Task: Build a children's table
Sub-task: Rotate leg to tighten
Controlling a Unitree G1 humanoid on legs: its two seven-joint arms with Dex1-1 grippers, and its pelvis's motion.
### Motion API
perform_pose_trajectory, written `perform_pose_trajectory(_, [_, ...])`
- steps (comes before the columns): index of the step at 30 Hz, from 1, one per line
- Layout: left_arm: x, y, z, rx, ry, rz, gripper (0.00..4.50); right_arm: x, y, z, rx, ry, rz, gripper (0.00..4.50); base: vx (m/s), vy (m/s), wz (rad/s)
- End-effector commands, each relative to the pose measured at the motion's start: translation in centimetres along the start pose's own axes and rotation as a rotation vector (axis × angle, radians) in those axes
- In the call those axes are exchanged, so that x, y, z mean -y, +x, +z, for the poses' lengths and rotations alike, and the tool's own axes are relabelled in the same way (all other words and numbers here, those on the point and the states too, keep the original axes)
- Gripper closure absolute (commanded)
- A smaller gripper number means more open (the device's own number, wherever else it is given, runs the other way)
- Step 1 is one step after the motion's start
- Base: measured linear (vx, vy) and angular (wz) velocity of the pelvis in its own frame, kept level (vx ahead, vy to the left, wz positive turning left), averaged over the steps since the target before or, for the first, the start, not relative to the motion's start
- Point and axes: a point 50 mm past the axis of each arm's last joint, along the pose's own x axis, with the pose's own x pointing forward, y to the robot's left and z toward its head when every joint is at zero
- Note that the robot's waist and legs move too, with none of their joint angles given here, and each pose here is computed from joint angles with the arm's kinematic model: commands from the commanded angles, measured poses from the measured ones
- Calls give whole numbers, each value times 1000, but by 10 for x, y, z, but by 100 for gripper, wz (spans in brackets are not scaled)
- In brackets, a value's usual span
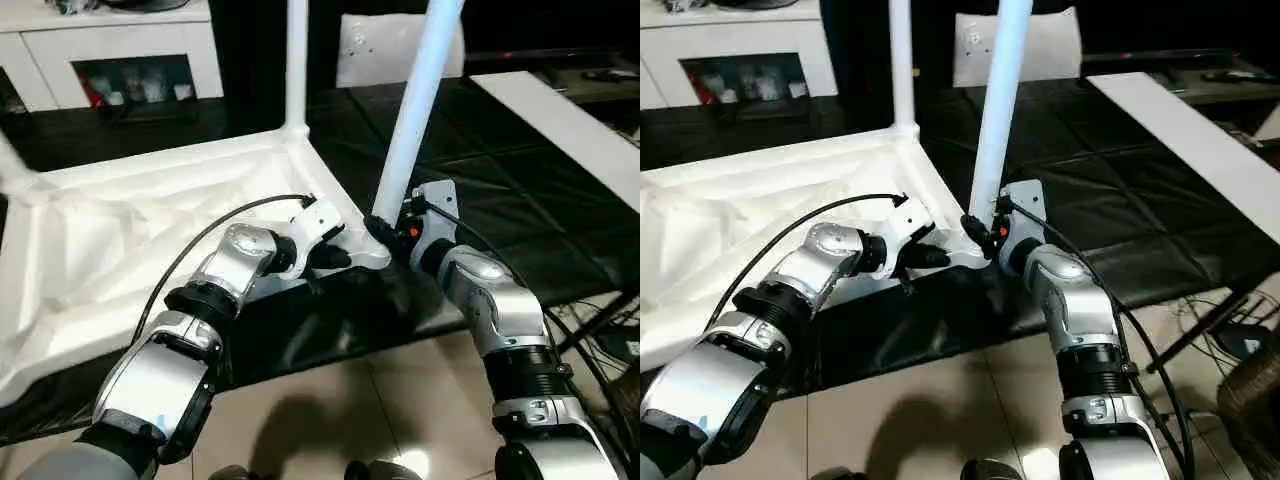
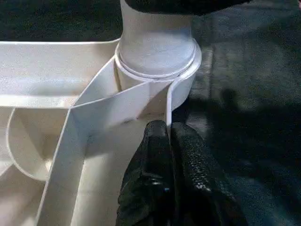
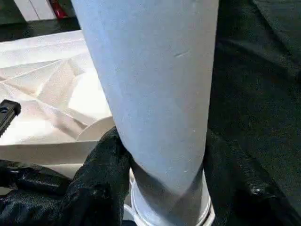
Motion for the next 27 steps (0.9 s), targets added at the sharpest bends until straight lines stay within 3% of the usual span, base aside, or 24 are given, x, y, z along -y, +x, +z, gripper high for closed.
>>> perform_pose_trajectory(1, [6, 9, 33, 95, 91, -16, 450, -30, 6, -8, -1, 58, 143, 205, 54, -24, 3])
perform_pose_trajectory(7, [6, 4, 22, 72, 140, -49, 450, -11, -13, -14, 25, 43, 107, 140, 0, 0, 0])
perform_pose_trajectory(12, [7, -7, 12, 82, 241, -140, 450, 8, -40, -15, 65, -7, 129, 102, 0, 0, 0])
perform_pose_trajectory(13, [6, -14, 7, 77, 292, -178, 450, 14, -57, -18, 51, -59, 173, 88, 0, 0, 0])
perform_pose_trajectory(15, [6, -18, 4, 75, 310, -198, 450, 16, -65, -21, 35, -83, 198, 76, 0, 0, 0])
perform_pose_trajectory(19, [4, -29, -5, 80, 297, -241, 450, 28, -92, -30, -32, -145, 218, 38, 0, 0, 0])
perform_pose_trajectory(23, [3, -34, -10, 74, 255, -257, 450, 39, -101, -30, -19, -164, 176, 4, 0, 0, 0])
perform_pose_trajectory(26, [3, -34, -11, 94, 221, -257, 450, 41, -103, -30, -26, -161, 170, 4, 0, 0, 0])
perform_pose_trajectory(27, [3, -34, -10, 100, 216, -257, 407, 41, -104, -30, -29, -162, 176, 0, 0, 0, 0])
